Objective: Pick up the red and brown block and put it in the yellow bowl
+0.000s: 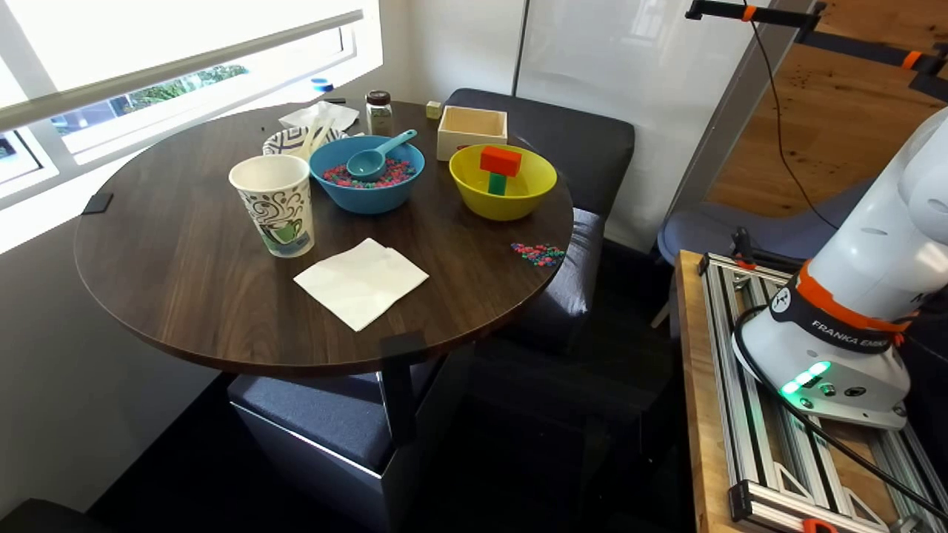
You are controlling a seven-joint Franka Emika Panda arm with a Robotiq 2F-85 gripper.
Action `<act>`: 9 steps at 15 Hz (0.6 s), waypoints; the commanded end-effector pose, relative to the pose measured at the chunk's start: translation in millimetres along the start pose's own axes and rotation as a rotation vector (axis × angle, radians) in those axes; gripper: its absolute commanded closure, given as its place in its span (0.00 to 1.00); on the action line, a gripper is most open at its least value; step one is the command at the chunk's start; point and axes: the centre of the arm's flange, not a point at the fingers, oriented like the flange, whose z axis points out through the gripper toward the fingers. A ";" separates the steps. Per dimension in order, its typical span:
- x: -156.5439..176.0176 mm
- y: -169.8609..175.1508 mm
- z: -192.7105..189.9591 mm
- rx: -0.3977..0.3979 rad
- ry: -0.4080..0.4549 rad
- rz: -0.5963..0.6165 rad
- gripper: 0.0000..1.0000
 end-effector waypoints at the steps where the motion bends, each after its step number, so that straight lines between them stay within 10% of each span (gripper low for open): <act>1: -42.8 -62.2 35.5 -0.100 0.088 -0.039 0.91; 5: -41.7 -99.4 52.0 -0.144 0.090 -0.096 0.91; 6: -8.9 -64.7 36.8 -0.141 0.097 -0.091 0.91; 7: -12.1 -73.1 43.4 -0.133 0.090 -0.097 0.66; 9: -10.8 -72.3 39.3 -0.136 0.098 -0.097 0.66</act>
